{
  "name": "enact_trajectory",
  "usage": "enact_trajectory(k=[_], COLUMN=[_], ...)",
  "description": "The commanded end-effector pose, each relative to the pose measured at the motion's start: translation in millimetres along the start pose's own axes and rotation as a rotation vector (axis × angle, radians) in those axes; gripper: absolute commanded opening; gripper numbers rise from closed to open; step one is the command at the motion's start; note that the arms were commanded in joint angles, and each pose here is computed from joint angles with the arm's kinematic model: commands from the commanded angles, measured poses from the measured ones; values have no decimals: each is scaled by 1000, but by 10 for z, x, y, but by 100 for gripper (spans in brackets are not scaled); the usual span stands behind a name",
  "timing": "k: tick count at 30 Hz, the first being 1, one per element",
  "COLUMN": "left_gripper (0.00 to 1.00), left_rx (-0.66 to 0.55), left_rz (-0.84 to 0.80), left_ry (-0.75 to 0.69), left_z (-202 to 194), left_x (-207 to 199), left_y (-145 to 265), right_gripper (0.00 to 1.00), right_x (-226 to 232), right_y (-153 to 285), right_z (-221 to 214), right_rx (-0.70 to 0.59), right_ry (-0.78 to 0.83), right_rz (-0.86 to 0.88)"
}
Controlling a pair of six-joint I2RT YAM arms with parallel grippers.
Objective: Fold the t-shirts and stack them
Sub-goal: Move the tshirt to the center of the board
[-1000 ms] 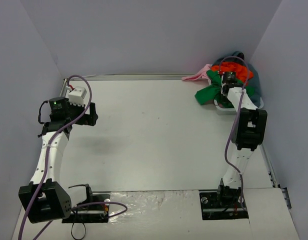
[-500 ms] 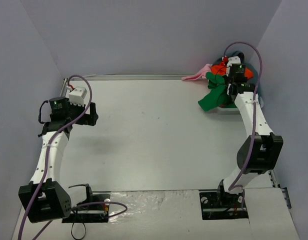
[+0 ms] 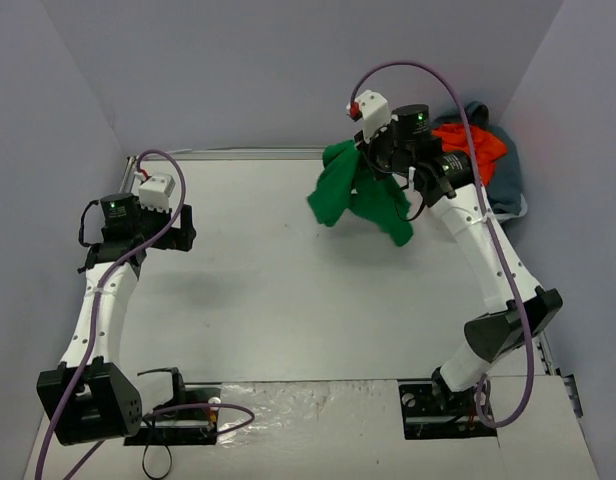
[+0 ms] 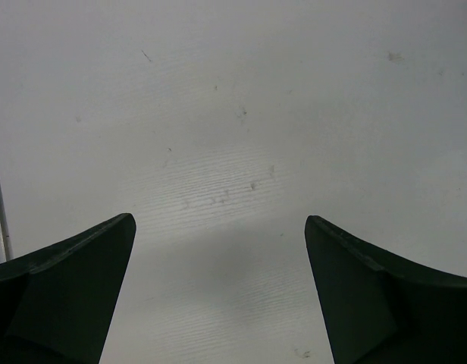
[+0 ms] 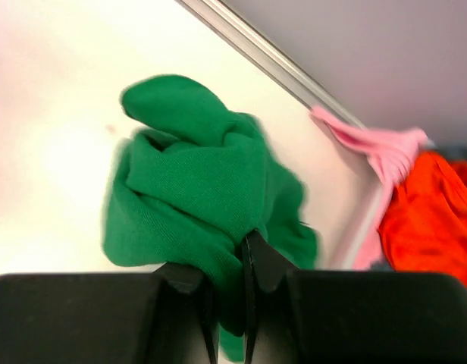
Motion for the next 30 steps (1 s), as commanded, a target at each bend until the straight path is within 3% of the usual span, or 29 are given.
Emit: enact_trajectory(k=[1,9,10,11,12,13,14,18,23,27,30], left_gripper=[94,94,94,94,94,94,94,94,94,94,94], left_rx=[-22,-19,-15,-14,-14,-16,-15,-15,-14,-13,-1], left_rz=[21,26,22,20,20,14,14,-1,-7,2,14], left_ry=[-25,-29,-27,-28,-30,-32,-33,-33,-33,-34,-17], left_z=[85,88,85,86,89,90,88,81,84,87,79], left_x=[5,13,9,9,8,2,2,-10,-12,-4,13], left_y=[46,47,46,45,52,55,56,50,46,49,18], right_gripper=[0,0,5,20,70,90,100,100,100,100,98], right_x=[107,192,189,171,182,186,149,111,161,341,564], right_y=[552,373,316,265,140,54,-94,-450,-462,-255,-42], right_z=[315,33,-31,-92,-264,-377,-536,-1092,-1163,-1082,-1177], right_rx=[-134,-43,-16,8,73,119,193,391,378,355,429], right_ry=[30,52,49,48,44,45,42,29,20,50,96], right_rz=[161,225,216,202,195,184,116,44,79,250,398])
Point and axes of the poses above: each gripper's point midway between its finger pads, its own y axis back along the fingers, its own x axis along the line the jaws close on, z = x × y, the point moved 9 cm from there along y, back along the fingers, and after that the axes turned 6 degrees about -y, right-handed, at the moved point
